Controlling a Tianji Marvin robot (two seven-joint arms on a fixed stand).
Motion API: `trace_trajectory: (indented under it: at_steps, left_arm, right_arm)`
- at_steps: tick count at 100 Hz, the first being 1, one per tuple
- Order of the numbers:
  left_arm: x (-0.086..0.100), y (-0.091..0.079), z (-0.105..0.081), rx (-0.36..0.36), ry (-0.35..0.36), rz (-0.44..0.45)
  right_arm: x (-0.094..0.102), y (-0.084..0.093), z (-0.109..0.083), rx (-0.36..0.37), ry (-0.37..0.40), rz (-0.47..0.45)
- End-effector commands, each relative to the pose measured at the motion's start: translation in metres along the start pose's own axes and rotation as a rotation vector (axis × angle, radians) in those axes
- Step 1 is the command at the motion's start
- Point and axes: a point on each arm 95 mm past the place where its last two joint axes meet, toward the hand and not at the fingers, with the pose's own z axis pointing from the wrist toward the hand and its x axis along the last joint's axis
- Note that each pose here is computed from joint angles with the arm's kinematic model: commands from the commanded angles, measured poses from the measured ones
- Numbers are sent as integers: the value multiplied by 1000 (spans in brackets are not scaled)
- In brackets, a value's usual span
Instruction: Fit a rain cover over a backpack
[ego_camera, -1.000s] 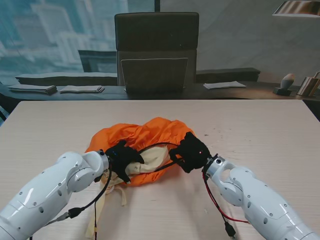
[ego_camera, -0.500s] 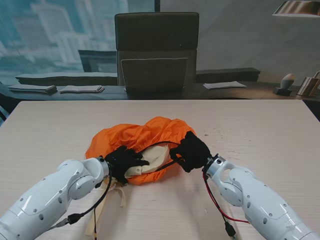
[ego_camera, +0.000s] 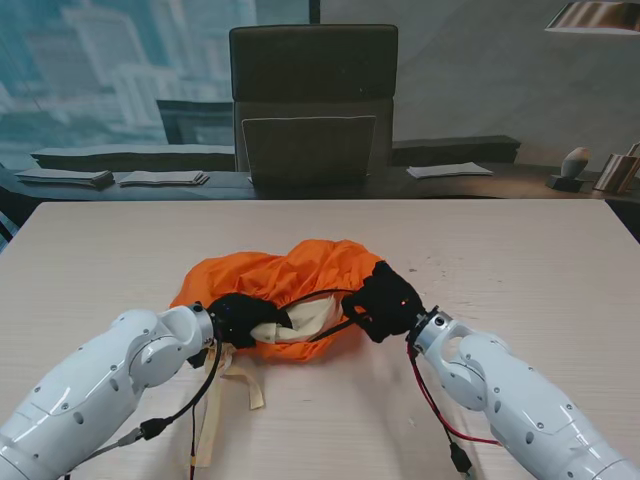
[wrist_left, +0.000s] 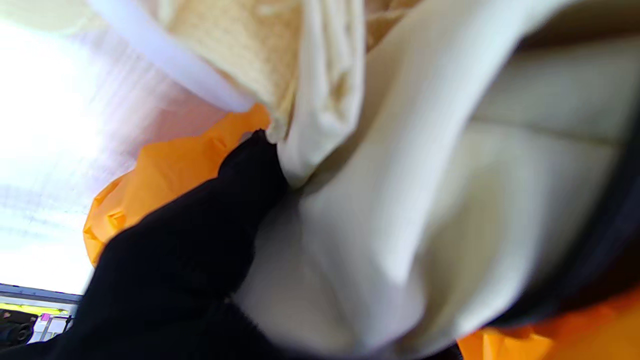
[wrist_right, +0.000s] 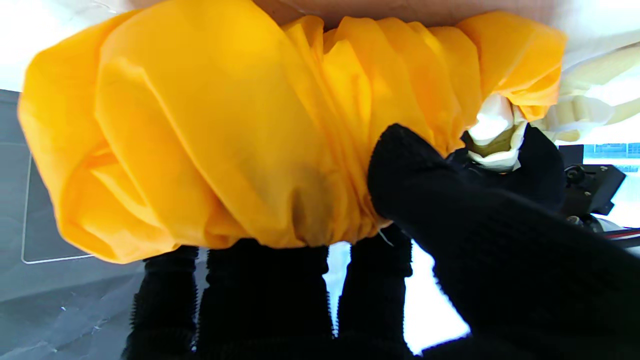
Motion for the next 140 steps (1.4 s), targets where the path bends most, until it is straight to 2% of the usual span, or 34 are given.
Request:
trace_trajectory:
  at_steps: [1,35,43,52,61,68,79,88,98,111,116,124,140]
  left_arm:
    - [1,30,-2,-81,-1,-33]
    - [1,31,-4,-87,-7,-110]
    - [1,32,-4,-85,-10,-127]
    - [0,30,-3,-23,-31,-124]
    - [-1,26,-1,30,-40,-123]
    - [-2,24,1,53,-45,-131]
    - [-1,22,6,105,-56,-265]
    - [-1,20,7,128,-60,-303]
    - [-1,18,7,140,-56,-331]
    - [-2,18,7,163,-51,-331]
    - [-2,18,7,183,-51,-338]
    - [-2,17,7,191,-55,-364]
    - [-3,15,6,205,-58,-356]
  right_arm:
    - [-5,-1,0,13,-6,-18]
    - [-28,-10,0,51,-45,-115]
    - [-35,-13,0,71,-51,-162]
    - [-42,-15,-1,115,-54,-246]
    - [-43,-16,-4,213,-66,-258]
    - [-43,-11,-6,238,-54,-263]
    - [-35,-1,-8,150,-16,-203]
    - [-21,9,-10,84,-27,-102]
    - [-6,10,-11,127,-29,-11]
    - [-1,10,-9,144,3,-71]
    - [5,8,-9,143,-25,-60]
    - [14,4,-6,166,-50,10]
    - [28,-6,8,205,-81,-56]
